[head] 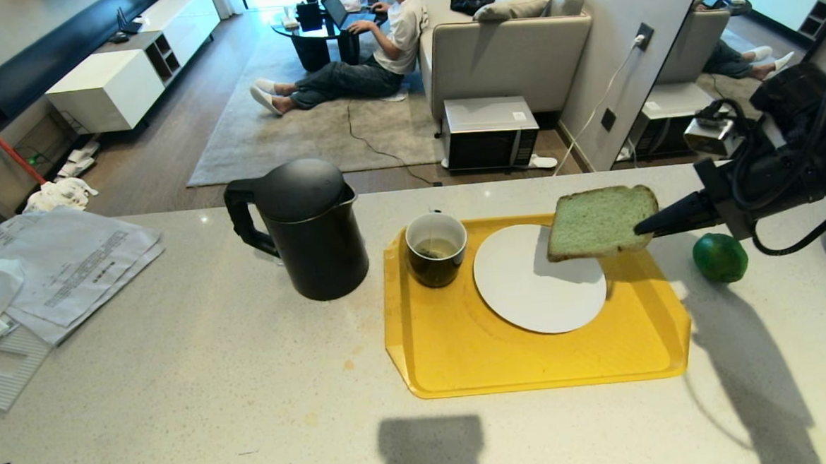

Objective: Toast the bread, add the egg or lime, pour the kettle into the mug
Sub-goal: Put the bread slices in the toaster

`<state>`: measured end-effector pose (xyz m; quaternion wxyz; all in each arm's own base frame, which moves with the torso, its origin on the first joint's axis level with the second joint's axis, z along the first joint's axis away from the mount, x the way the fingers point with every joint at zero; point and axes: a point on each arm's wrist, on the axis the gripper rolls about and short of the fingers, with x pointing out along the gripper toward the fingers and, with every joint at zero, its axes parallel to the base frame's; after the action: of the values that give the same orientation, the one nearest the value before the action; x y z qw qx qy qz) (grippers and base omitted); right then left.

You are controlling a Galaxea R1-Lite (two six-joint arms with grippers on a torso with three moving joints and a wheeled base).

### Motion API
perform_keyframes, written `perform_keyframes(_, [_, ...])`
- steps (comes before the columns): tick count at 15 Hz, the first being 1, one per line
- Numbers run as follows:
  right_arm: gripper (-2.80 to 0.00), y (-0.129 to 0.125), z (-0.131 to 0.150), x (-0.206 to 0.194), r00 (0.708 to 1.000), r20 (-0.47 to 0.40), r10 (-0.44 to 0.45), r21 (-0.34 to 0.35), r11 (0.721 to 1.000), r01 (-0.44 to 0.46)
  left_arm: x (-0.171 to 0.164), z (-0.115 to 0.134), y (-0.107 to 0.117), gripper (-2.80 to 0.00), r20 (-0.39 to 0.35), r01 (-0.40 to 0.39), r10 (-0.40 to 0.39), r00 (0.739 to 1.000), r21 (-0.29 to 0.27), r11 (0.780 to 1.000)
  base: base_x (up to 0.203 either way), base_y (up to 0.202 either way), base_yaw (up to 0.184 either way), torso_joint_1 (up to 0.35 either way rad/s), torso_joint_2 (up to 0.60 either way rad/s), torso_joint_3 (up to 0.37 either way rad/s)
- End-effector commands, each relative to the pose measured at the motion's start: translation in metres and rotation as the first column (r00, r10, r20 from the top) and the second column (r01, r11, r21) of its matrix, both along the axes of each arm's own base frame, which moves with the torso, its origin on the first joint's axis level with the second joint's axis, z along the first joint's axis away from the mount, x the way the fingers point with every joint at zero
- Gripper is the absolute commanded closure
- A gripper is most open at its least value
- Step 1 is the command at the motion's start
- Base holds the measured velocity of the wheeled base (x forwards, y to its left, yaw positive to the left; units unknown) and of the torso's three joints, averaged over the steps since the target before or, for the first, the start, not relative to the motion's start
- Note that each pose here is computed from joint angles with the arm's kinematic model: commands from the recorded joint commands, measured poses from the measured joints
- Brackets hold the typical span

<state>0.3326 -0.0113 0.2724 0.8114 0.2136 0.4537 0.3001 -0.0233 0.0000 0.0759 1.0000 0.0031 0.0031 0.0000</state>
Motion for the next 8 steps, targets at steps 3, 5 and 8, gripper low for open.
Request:
perform_keyframes(3, [0.0, 0.003, 0.066, -0.064, 0.962, 0.273, 0.002, -0.171, 0.984, 0.047, 0.0, 0.0, 0.0, 0.0, -0.001, 0.0, 0.0, 1.0, 0.0, 1.0, 0.0, 0.0, 0.0, 0.0, 0.0, 0.0])
perform_keyframes(5, [0.0, 0.003, 0.081, -0.085, 0.933, 0.36, 0.016, -0.268, 0.96, 0.087, 0.0, 0.0, 0.0, 0.0, -0.001, 0.0, 0.0, 1.0, 0.0, 1.0, 0.0, 0.0, 0.0, 0.0, 0.0, 0.0])
perform_keyframes(8, [0.0, -0.003, 0.097, -0.112, 0.89, 0.453, 0.042, -0.352, 0.926, 0.136, 0.0, 0.0, 0.0, 0.0, -0.001, 0.0, 0.0, 1.0, 0.0, 1.0, 0.0, 0.0, 0.0, 0.0, 0.0, 0.0])
